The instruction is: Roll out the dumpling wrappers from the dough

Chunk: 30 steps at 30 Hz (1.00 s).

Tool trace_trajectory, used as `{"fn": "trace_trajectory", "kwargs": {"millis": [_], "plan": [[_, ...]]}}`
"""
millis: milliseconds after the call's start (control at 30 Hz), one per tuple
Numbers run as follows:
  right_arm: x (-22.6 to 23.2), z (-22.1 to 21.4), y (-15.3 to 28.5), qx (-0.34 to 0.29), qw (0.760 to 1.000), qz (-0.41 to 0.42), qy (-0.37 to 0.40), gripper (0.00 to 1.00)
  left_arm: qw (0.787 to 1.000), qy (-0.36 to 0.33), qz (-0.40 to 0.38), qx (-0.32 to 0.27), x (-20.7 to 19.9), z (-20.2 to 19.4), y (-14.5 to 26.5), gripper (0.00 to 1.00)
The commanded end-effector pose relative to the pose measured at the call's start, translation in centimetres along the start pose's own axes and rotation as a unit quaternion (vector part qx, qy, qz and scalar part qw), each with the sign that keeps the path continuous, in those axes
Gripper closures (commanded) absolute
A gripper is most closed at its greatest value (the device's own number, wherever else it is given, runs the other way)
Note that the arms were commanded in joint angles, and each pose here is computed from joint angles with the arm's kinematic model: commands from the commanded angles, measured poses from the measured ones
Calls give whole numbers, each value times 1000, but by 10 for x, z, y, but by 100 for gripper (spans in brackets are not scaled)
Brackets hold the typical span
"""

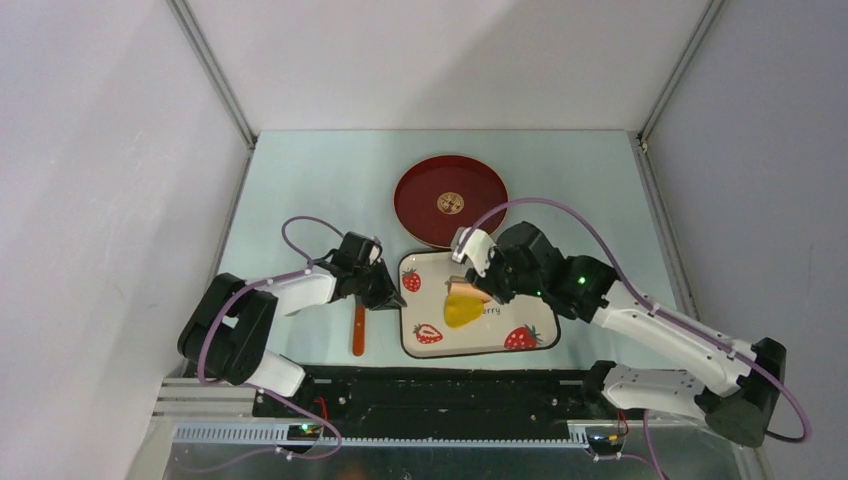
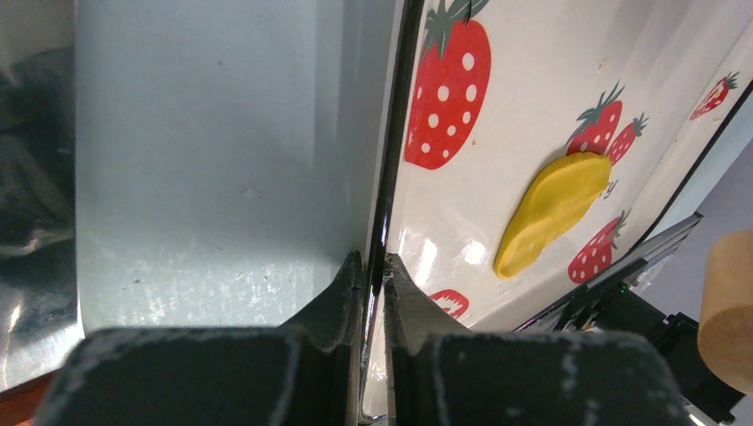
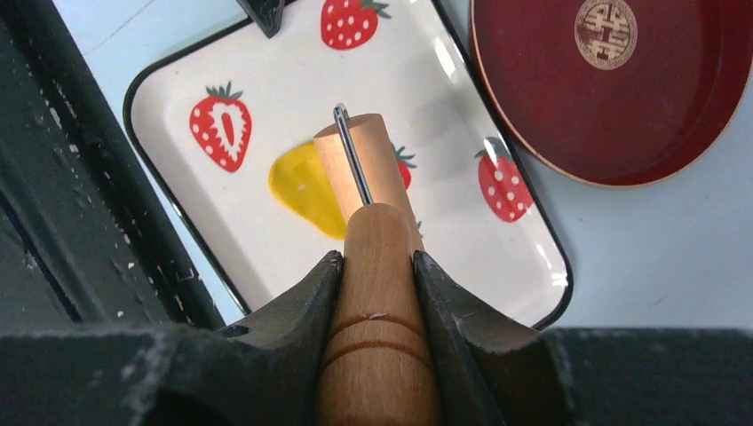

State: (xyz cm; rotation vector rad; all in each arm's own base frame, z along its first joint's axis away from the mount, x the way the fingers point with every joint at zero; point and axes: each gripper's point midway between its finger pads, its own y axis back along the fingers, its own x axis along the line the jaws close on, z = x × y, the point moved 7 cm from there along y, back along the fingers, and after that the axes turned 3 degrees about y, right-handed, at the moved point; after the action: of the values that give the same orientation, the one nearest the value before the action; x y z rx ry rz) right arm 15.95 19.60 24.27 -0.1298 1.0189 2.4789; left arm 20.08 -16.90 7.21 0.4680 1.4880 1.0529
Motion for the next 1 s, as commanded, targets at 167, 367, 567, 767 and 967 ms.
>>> {"fn": "trace_trajectory", "kwargs": {"millis": [167, 367, 567, 767, 967], "plan": [[-11, 30, -41, -1, 999, 23, 33, 100, 999, 3, 38, -27, 16, 5, -4, 100], [-8, 24, -61, 27, 998, 41, 47, 100, 999, 3, 38, -26, 16, 4, -4, 100], [3, 13, -73, 62, 994, 69, 61, 100, 999, 3, 37, -27, 16, 5, -4, 100], [11, 0, -85, 99, 988, 89, 72, 100, 999, 4, 37, -26, 16, 5, -4, 100], [19, -23, -90, 119, 984, 116, 60, 100, 999, 4, 36, -27, 16, 5, -4, 100]]}}
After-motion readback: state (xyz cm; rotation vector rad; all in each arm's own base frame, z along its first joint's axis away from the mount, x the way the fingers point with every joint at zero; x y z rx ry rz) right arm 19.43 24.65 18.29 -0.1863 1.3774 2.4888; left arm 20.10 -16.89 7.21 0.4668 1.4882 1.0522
